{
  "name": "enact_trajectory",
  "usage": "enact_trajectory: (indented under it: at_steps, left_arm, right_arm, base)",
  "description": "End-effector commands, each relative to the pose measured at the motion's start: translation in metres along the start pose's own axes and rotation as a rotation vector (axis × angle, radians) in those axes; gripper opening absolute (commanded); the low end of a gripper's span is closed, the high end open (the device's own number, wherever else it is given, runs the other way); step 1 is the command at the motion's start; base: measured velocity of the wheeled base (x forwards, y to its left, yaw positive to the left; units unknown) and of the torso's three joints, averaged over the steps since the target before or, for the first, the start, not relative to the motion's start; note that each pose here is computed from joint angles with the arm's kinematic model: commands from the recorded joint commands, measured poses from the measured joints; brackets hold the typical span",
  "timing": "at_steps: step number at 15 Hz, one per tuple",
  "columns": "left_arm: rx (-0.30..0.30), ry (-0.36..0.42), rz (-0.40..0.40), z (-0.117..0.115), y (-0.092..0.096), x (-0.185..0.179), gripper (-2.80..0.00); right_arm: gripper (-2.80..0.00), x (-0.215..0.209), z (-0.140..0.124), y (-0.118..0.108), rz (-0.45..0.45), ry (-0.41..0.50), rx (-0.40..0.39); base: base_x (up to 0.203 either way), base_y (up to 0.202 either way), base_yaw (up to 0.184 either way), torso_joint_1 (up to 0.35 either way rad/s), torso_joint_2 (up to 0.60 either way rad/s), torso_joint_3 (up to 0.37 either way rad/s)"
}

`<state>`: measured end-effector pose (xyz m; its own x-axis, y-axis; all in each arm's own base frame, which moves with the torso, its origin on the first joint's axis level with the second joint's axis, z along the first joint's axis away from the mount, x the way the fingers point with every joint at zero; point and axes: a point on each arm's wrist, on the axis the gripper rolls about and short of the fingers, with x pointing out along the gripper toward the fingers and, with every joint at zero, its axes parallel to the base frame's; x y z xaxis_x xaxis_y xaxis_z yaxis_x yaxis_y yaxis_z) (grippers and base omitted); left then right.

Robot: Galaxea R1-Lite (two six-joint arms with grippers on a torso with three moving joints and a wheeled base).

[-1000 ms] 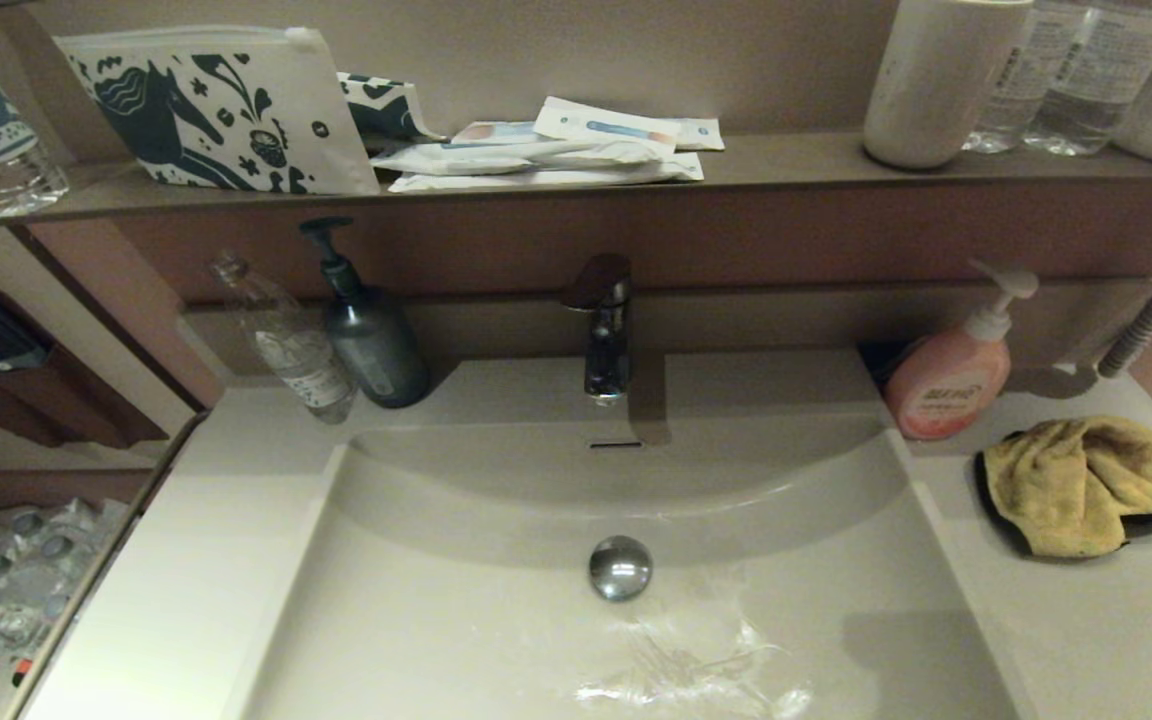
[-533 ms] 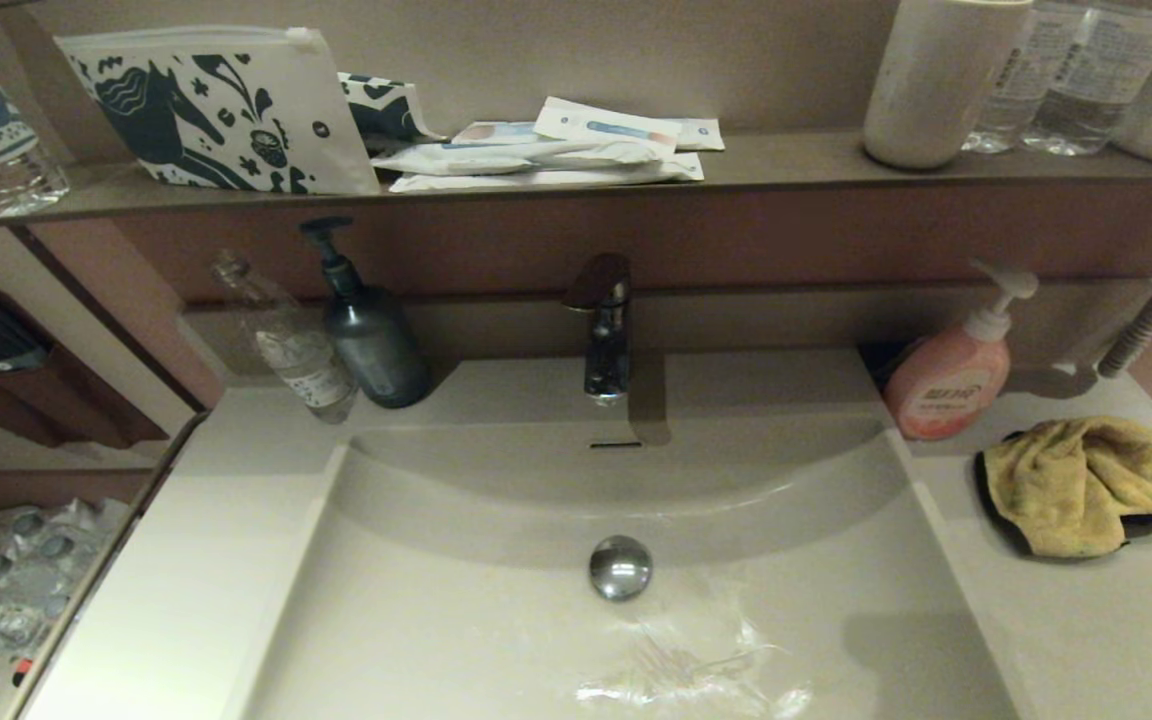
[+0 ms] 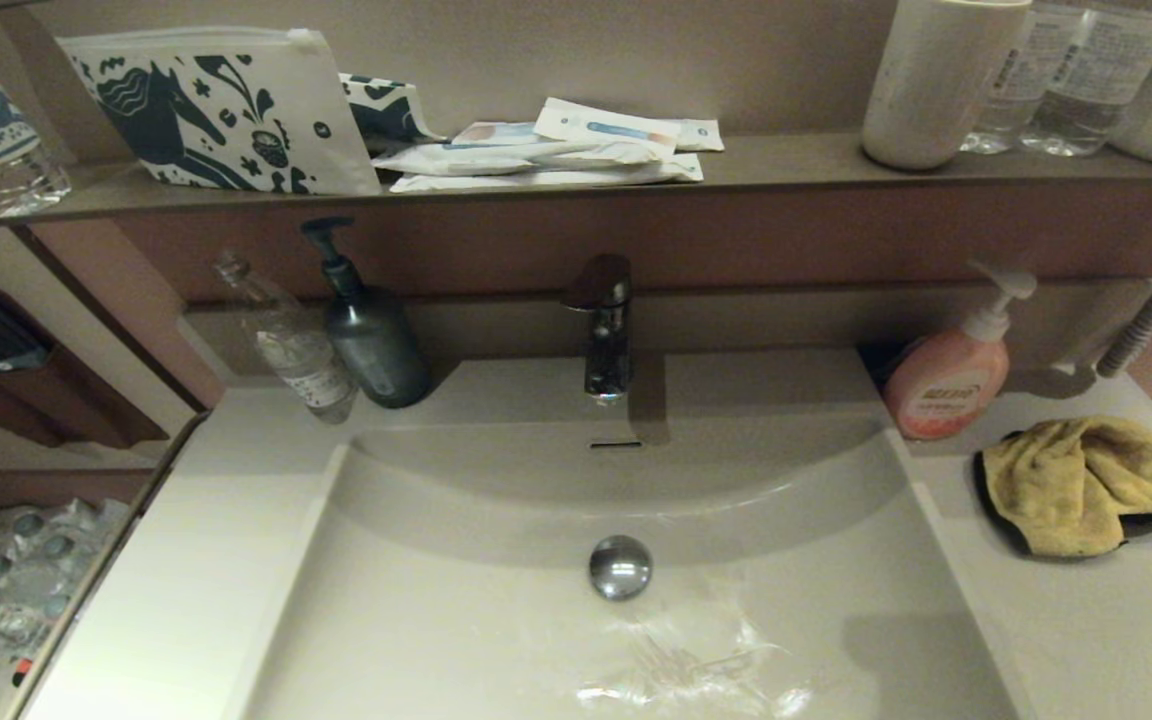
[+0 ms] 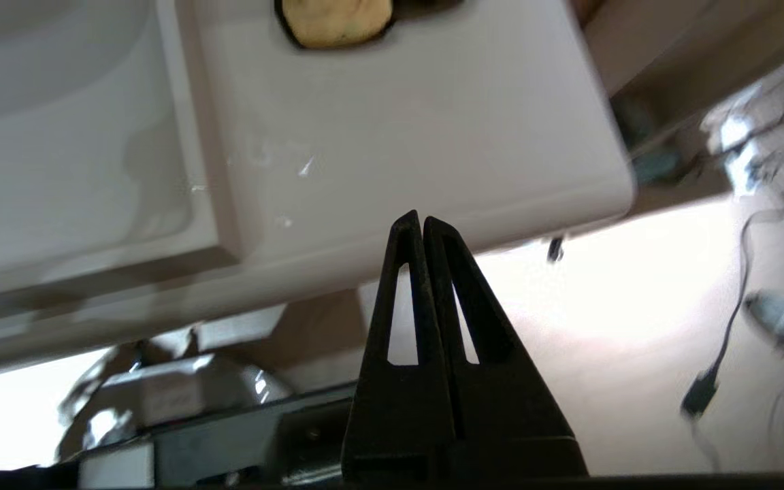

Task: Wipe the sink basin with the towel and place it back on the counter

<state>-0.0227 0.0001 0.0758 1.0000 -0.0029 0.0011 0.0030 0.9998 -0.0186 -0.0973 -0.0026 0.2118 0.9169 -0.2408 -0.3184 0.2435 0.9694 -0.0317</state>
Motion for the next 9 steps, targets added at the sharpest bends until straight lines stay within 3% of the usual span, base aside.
enact_trajectory:
  at_steps: [1, 5, 9]
  left_arm:
    - [-0.001, 0.001, 0.001, 0.000, 0.000, 0.000, -2.80]
    - [-0.001, 0.001, 0.000, 0.000, 0.000, 0.000, -2.80]
    - [-0.001, 0.001, 0.000, 0.000, 0.000, 0.000, -2.80]
  right_arm:
    - [-2.80, -0.010, -0.014, -0.003, 0.000, -0.058, 0.004]
    - [-2.80, -0.012, -0.035, -0.005, 0.021, -0.108, -0.020]
    - [-2.80, 0.003, -0.052, -0.001, 0.094, -0.243, -0.009]
  base:
    - [0.000, 0.000, 0.000, 0.000, 0.00, 0.000]
    - [0.000, 0.000, 0.000, 0.000, 0.00, 0.000]
    - [0.000, 0.000, 0.000, 0.000, 0.00, 0.000]
